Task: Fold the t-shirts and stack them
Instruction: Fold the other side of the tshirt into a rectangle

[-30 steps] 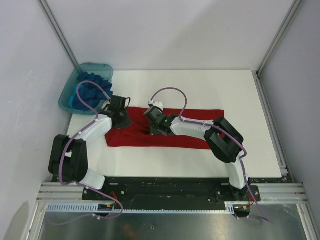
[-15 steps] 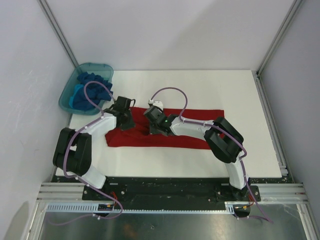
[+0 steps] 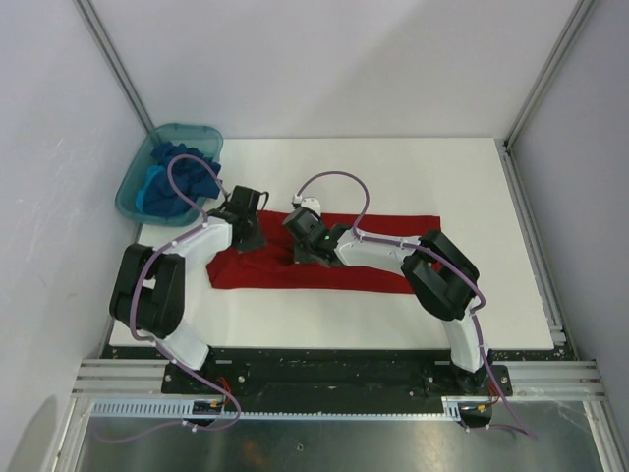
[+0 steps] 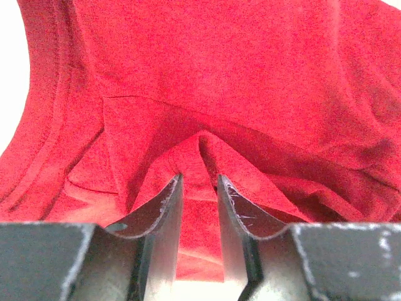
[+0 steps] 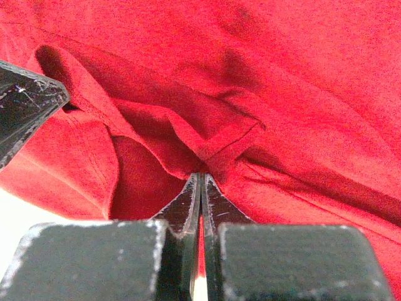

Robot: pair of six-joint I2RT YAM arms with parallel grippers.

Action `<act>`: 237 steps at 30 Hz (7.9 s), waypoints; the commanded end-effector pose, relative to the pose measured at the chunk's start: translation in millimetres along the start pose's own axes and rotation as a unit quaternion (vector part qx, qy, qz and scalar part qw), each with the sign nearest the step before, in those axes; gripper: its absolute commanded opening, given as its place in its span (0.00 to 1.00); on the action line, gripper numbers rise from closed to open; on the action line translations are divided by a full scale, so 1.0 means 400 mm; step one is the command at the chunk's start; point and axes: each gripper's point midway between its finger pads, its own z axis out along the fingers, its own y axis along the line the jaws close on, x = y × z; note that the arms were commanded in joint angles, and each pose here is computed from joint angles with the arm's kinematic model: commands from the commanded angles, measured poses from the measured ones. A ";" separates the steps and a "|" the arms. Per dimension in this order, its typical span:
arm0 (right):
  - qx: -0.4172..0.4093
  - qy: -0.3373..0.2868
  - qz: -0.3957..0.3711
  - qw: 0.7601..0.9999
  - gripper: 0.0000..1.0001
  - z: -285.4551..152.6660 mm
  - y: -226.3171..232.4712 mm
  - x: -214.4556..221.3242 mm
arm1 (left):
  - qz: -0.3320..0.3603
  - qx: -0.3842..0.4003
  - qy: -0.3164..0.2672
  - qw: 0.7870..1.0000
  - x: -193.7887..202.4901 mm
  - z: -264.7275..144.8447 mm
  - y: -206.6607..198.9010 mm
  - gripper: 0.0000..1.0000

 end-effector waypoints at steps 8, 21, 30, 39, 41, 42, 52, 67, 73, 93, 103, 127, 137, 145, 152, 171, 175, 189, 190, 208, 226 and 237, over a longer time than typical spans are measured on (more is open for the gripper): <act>-0.010 -0.017 0.012 1.000 0.00 -0.006 0.011 -0.027 | 0.000 -0.007 -0.020 1.000 -0.038 0.008 -0.013 0.31; -0.007 -0.019 0.017 1.000 0.00 -0.002 0.004 -0.031 | -0.006 0.016 -0.042 0.999 -0.047 -0.063 -0.011 0.00; -0.003 -0.029 0.024 0.999 0.00 -0.009 0.000 -0.041 | -0.014 0.030 -0.042 0.999 0.000 -0.132 0.020 0.00; -0.014 -0.032 0.030 0.999 0.05 -0.027 0.008 -0.043 | -0.068 0.038 -0.017 0.997 0.094 -0.146 0.051 0.00; -0.018 -0.034 0.029 0.999 0.11 -0.034 0.013 -0.045 | -0.080 0.036 -0.007 0.996 0.117 -0.141 0.058 0.00; -0.020 -0.034 0.028 0.999 0.13 -0.038 0.014 -0.046 | -0.086 0.035 -0.003 0.996 0.127 -0.139 0.061 0.00; -0.036 -0.040 0.017 0.998 0.22 -0.089 0.030 -0.061 | -0.117 0.024 0.010 0.993 0.175 -0.130 0.084 0.00; -0.041 -0.027 -0.018 0.999 0.28 -0.072 0.034 -0.024 | -0.143 0.003 0.004 0.990 0.191 -0.123 0.110 0.00; -0.049 -0.016 -0.034 0.998 0.30 -0.056 0.034 -0.008 | -0.143 0.000 0.006 0.990 0.191 -0.121 0.111 0.00; -0.032 -0.002 -0.043 0.999 0.28 -0.026 0.012 0.019 | -0.143 -0.002 0.002 0.990 0.191 -0.123 0.116 0.00; -0.010 -0.007 -0.041 0.999 0.23 -0.032 -0.011 0.008 | -0.141 -0.010 -0.001 0.990 0.195 -0.125 0.128 0.00; -0.005 0.000 -0.041 0.999 0.27 -0.029 -0.013 0.021 | -0.144 -0.031 -0.002 0.989 0.205 -0.122 0.157 0.00; 0.016 -0.003 -0.044 0.999 0.00 -0.088 -0.009 0.033 | -0.135 -0.031 -0.012 0.990 0.188 -0.127 0.156 0.00; 0.035 0.000 -0.019 0.999 0.00 -0.117 -0.046 0.093 | -0.108 -0.022 -0.027 0.994 0.152 -0.141 0.144 0.00; 0.015 -0.019 -0.004 1.000 0.00 -0.134 -0.026 0.099 | -0.080 -0.021 -0.044 0.996 0.114 -0.152 0.138 0.00; -0.006 -0.100 0.035 0.994 0.00 -0.131 -0.040 -0.105 | -0.036 -0.086 -0.099 0.991 -0.067 -0.133 0.120 0.00; -0.005 -0.107 0.041 0.993 0.00 -0.083 -0.041 -0.148 | -0.034 -0.107 -0.102 0.989 -0.114 -0.095 0.105 0.00; 0.032 -0.090 0.059 0.994 0.35 0.001 -0.117 -0.191 | -0.029 -0.095 -0.076 0.992 -0.223 0.032 0.062 0.19; 0.035 -0.092 0.058 0.993 0.40 -0.008 -0.121 -0.197 | -0.030 -0.090 -0.077 0.992 -0.230 0.030 0.059 0.28; 0.000 -0.098 0.031 0.995 0.49 -0.092 -0.056 -0.201 | -0.053 0.000 -0.091 0.994 -0.212 -0.084 0.022 0.34; -0.024 -0.033 0.023 0.999 0.41 -0.018 -0.021 -0.064 | -0.063 -0.011 -0.003 0.998 -0.087 0.071 0.007 0.00; -0.026 -0.030 0.034 0.999 0.29 -0.004 -0.027 -0.064 | -0.062 -0.041 0.014 0.997 -0.059 0.110 0.043 0.00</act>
